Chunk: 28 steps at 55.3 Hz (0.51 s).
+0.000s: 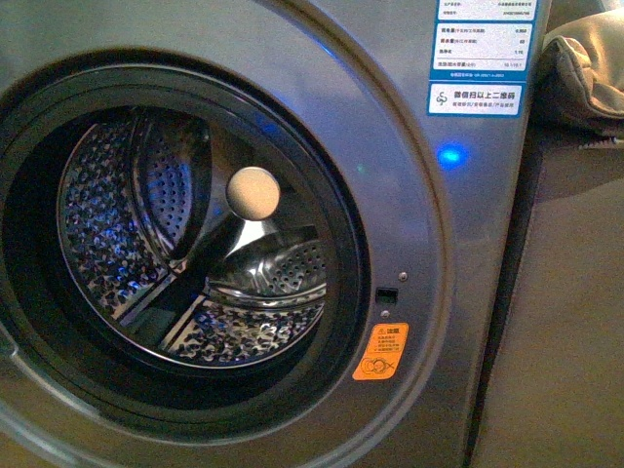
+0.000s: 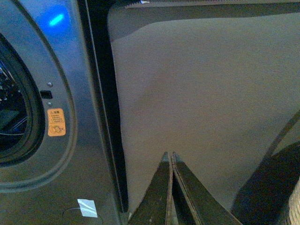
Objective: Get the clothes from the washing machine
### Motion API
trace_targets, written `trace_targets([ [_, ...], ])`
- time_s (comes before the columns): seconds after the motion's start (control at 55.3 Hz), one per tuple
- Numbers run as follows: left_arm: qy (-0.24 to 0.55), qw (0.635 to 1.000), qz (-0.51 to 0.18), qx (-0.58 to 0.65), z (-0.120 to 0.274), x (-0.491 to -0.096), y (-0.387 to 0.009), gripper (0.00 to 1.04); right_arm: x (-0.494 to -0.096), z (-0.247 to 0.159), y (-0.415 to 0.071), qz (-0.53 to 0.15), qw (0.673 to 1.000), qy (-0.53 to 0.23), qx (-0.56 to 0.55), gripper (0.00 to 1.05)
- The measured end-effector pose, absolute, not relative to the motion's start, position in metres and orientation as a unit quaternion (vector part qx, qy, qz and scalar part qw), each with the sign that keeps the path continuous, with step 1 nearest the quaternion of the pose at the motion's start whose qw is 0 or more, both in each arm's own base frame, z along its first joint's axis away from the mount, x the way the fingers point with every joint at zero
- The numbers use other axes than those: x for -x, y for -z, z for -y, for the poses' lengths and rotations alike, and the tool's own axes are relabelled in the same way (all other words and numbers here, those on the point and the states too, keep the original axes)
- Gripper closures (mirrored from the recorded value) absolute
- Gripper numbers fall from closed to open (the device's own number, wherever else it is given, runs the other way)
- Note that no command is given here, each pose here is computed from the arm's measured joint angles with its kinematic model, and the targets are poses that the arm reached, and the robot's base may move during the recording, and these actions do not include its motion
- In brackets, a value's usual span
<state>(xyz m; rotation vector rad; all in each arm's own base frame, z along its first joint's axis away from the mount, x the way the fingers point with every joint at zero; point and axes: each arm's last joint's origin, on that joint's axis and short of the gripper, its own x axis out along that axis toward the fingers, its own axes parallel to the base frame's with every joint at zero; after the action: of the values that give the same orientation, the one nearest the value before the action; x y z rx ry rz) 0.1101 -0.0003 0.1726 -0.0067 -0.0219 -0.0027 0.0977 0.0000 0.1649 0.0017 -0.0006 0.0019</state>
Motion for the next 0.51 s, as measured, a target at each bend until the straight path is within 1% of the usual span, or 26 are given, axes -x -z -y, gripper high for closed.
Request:
trace_targets([
  [0.163, 0.001, 1.0, 0.01, 0.003, 0.0, -0.106, -0.172, 1.01, -0.098, 0.0, -0.165, 0.0, 1.0, -0.001, -0.001, 1.02],
  [0.235, 0.002, 1.0, -0.005, 0.003, 0.0, -0.1, -0.168, 1.01, -0.098, 0.0, -0.165, 0.0, 1.0, -0.001, -0.001, 1.02],
  [0.307, 0.001, 1.0, 0.007, 0.003, 0.0, -0.097, -0.169, 1.01, -0.098, 0.0, -0.165, 0.0, 1.0, -0.001, -0.001, 1.02],
  [0.506, 0.002, 1.0, 0.007, 0.003, 0.0, -0.097, -0.169, 1.01, -0.098, 0.0, -0.165, 0.0, 1.0, 0.0, -0.001, 1.02],
])
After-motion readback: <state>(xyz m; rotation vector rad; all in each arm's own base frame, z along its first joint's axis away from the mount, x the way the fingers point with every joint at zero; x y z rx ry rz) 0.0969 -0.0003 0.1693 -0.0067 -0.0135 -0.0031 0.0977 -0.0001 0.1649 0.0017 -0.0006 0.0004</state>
